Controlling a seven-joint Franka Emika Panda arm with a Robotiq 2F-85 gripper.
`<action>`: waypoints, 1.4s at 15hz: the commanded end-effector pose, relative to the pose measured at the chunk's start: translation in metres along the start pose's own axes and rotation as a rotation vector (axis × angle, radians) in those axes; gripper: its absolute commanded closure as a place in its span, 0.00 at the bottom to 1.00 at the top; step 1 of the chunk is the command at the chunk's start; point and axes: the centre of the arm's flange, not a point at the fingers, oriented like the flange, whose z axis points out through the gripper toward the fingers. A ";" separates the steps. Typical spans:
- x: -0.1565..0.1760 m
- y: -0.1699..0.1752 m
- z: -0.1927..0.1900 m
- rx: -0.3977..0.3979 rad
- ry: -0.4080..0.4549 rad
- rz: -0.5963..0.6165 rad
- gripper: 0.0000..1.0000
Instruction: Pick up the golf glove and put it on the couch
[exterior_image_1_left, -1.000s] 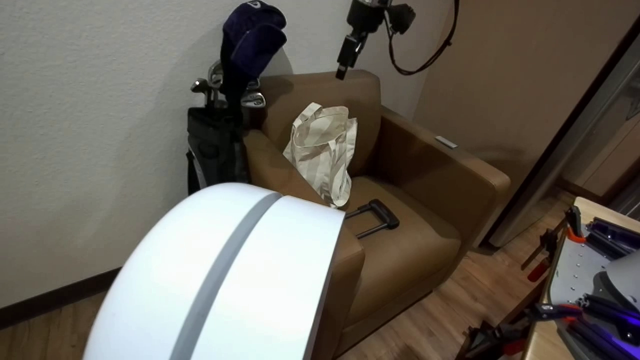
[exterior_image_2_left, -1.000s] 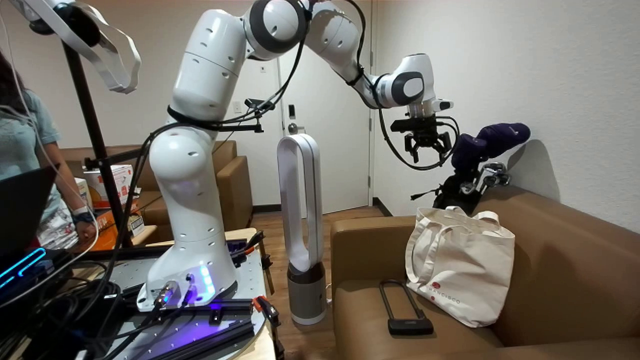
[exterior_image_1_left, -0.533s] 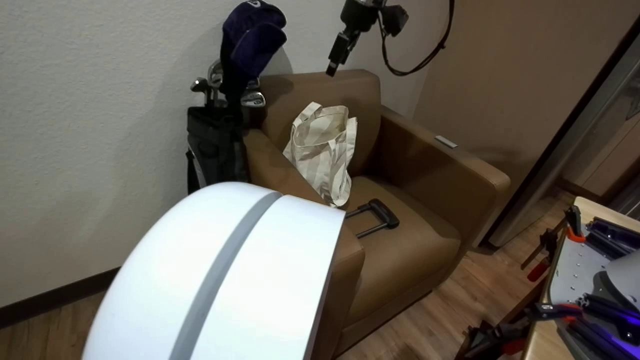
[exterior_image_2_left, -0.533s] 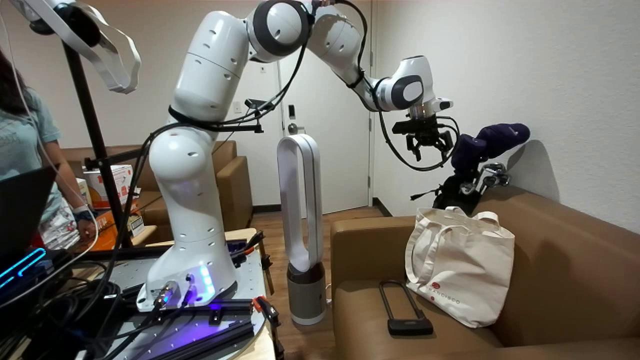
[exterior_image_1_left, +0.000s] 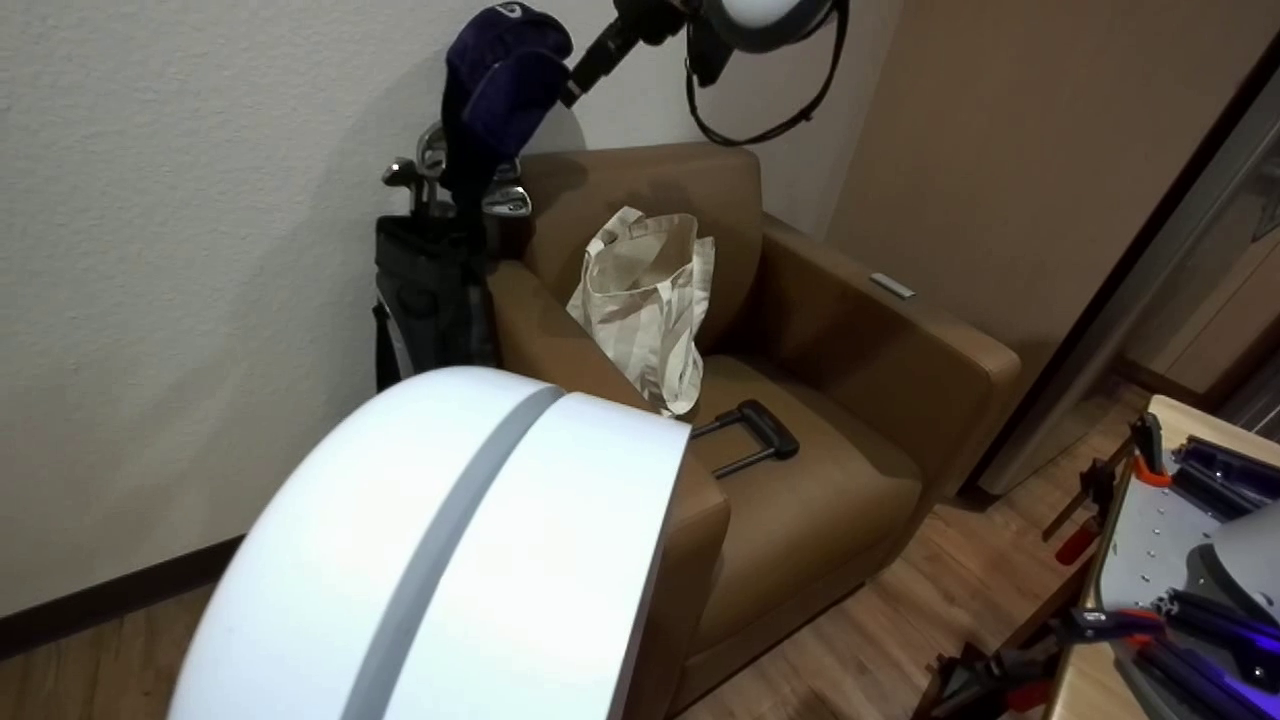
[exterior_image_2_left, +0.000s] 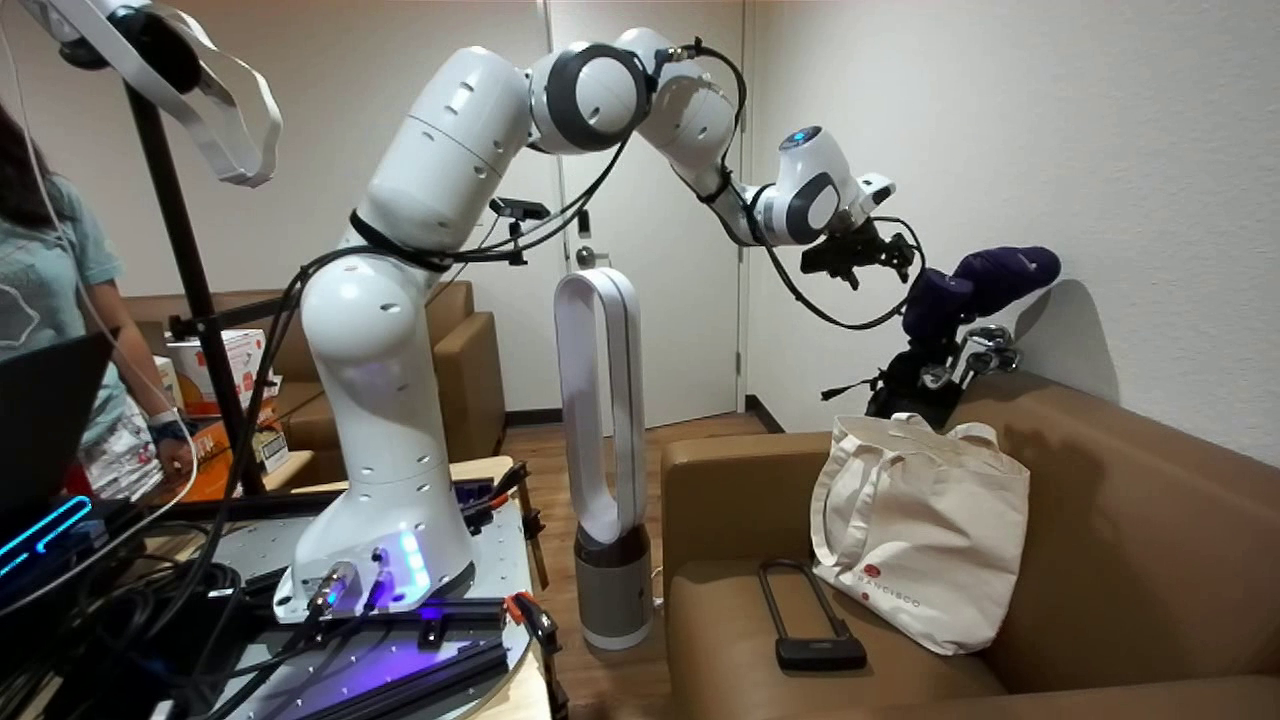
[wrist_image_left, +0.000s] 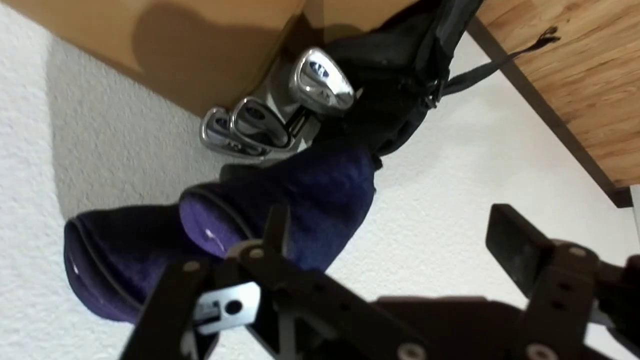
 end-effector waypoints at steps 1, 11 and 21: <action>0.023 0.001 0.020 -0.075 0.123 -0.128 0.00; 0.010 0.040 0.069 -0.153 0.137 -0.182 0.26; 0.007 0.041 0.076 -0.173 0.141 -0.170 0.90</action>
